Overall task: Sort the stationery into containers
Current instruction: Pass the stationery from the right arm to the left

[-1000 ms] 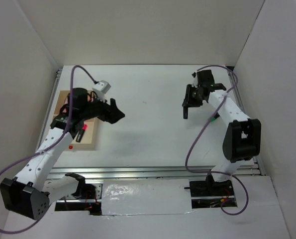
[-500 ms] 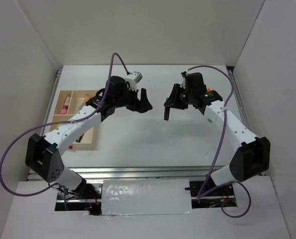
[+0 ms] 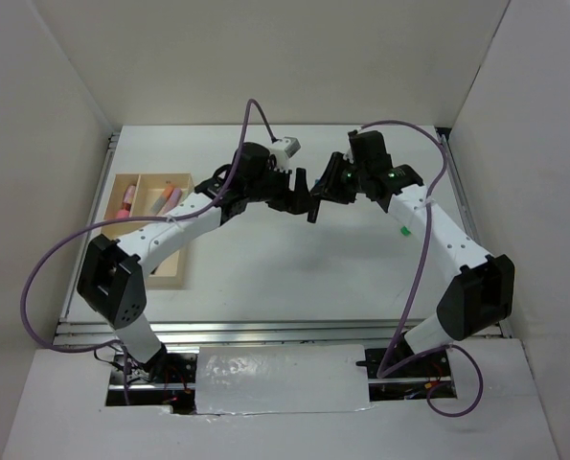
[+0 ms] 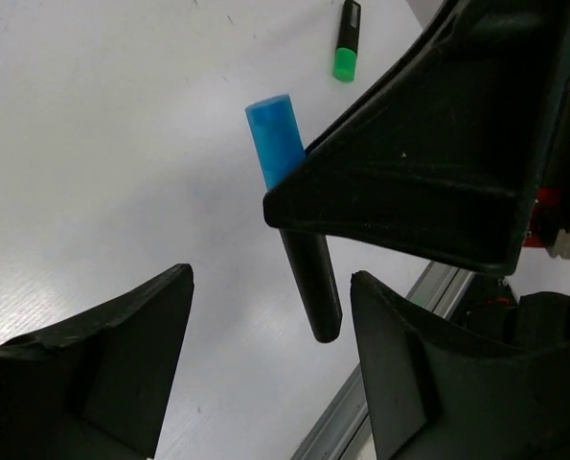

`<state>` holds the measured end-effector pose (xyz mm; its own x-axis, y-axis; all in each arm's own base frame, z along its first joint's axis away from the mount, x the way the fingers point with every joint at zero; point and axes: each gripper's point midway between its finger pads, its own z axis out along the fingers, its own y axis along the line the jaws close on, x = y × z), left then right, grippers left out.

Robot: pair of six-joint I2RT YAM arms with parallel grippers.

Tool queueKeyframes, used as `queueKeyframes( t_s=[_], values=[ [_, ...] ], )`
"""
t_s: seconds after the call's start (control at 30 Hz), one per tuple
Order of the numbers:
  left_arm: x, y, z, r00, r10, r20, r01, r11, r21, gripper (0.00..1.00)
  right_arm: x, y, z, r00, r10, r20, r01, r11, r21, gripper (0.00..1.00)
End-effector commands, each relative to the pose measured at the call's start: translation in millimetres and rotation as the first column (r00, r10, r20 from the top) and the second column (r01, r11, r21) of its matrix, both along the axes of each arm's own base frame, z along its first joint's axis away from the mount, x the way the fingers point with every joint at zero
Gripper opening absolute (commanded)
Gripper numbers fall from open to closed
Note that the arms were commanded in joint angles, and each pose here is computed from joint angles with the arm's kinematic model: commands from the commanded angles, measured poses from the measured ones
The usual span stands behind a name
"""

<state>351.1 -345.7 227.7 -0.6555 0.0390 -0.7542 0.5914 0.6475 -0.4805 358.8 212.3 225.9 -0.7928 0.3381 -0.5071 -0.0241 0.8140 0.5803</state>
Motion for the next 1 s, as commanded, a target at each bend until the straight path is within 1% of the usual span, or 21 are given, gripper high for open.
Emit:
queueKeyframes(
  t_s=[0.0, 0.17, 0.2, 0.27, 0.37, 0.4, 0.43, 0.47, 0.5, 0.57, 0.63, 0.67, 0.7, 0.73, 0.77, 0.8, 0.83, 0.87, 0.9, 0.93, 0.97],
  values=[
    [6, -14, 24, 0.999, -0.026, 0.030, 0.028, 0.996, -0.084, 0.78, 4, 10, 23, 0.999, 0.007, 0.037, -0.009, 0.999, 0.044, 0.00],
    [4, -22, 21, 0.998, -0.055, 0.005, 0.056, 0.992, -0.112, 0.70, -4, 23, 30, 0.997, 0.069, 0.034, -0.073, 0.991, 0.109, 0.00],
    [3, -23, 22, 0.998, -0.061, 0.001, 0.061, 0.991, -0.117, 0.63, -6, 25, 33, 0.996, 0.083, 0.037, -0.087, 0.989, 0.120, 0.00],
    [2, -25, 22, 0.998, -0.069, -0.004, 0.068, 0.989, -0.128, 0.56, -10, 29, 34, 0.993, 0.113, 0.041, -0.118, 0.984, 0.136, 0.00],
    [-1, -24, 23, 0.998, -0.070, -0.006, 0.069, 0.989, -0.134, 0.33, -14, 33, 35, 0.987, 0.152, 0.056, -0.159, 0.975, 0.153, 0.02],
    [-2, -23, 24, 0.998, -0.068, -0.003, 0.068, 0.989, -0.131, 0.20, -15, 33, 35, 0.983, 0.172, 0.067, -0.180, 0.972, 0.149, 0.15],
    [-4, -19, 25, 0.998, -0.064, 0.004, 0.064, 0.990, -0.125, 0.14, -14, 31, 35, 0.982, 0.174, 0.073, -0.183, 0.972, 0.144, 0.26],
    [-3, -14, 24, 0.999, -0.040, 0.006, 0.040, 0.993, -0.107, 0.05, -13, 28, 34, 0.981, 0.176, 0.079, -0.185, 0.973, 0.138, 0.52],
    [-4, -9, 25, 1.000, -0.026, 0.013, 0.027, 0.995, -0.096, 0.01, -12, 23, 34, 0.980, 0.178, 0.087, -0.188, 0.974, 0.125, 0.61],
    [-9, 11, 23, 1.000, 0.013, 0.016, -0.012, 0.998, -0.067, 0.00, -4, 2, 34, 0.983, 0.152, 0.102, -0.163, 0.980, 0.110, 0.72],
    [-11, 45, 23, 0.997, 0.073, 0.012, -0.072, 0.996, -0.061, 0.00, -3, -17, 37, 0.964, 0.209, 0.163, -0.222, 0.972, 0.069, 0.73],
    [-10, 58, 21, 0.995, 0.096, 0.004, -0.096, 0.994, -0.057, 0.00, 7, -45, 39, 0.963, 0.185, 0.195, -0.196, 0.980, 0.039, 0.73],
    [-7, 91, 22, 0.990, 0.144, 0.009, -0.143, 0.989, -0.043, 0.00, 5, -59, 40, 0.938, 0.248, 0.242, -0.246, 0.968, -0.039, 0.73],
    [-7, 107, 20, 0.987, 0.162, 0.006, -0.162, 0.986, -0.032, 0.00, 10, -87, 39, 0.937, 0.231, 0.261, -0.215, 0.973, -0.089, 0.72],
    [-6, 124, 20, 0.985, 0.171, 0.013, -0.170, 0.985, -0.018, 0.00, 7, -90, 37, 0.920, 0.279, 0.274, -0.246, 0.958, -0.147, 0.71],
    [-13, 144, 19, 0.988, 0.155, 0.025, -0.156, 0.987, 0.036, 0.00, 6, -114, 29, 0.927, 0.276, 0.253, -0.229, 0.953, -0.198, 0.71],
    [-5, 176, 15, 0.975, 0.220, 0.016, -0.220, 0.973, 0.075, 0.00, 7, -133, 25, 0.893, 0.355, 0.278, -0.263, 0.911, -0.318, 0.71],
    [-6, 195, 11, 0.972, 0.236, 0.014, -0.236, 0.965, 0.117, 0.00, 2, -154, 16, 0.899, 0.366, 0.240, -0.266, 0.893, -0.364, 0.70],
    [-11, 227, 3, 0.968, 0.252, 0.012, -0.249, 0.947, 0.203, 0.00, 0, -162, 10, 0.893, 0.392, 0.221, -0.279, 0.868, -0.411, 0.69],
    [-14, 242, -1, 0.965, 0.260, 0.013, -0.255, 0.934, 0.248, 0.00, 1, -179, 6, 0.877, 0.438, 0.197, -0.290, 0.810, -0.510, 0.69],
    [-17, 257, -6, 0.961, 0.275, 0.015, -0.267, 0.918, 0.294, 0.00, -4, -189, -3, 0.880, 0.452, 0.146, -0.313, 0.783, -0.537, 0.68]
  ],
)
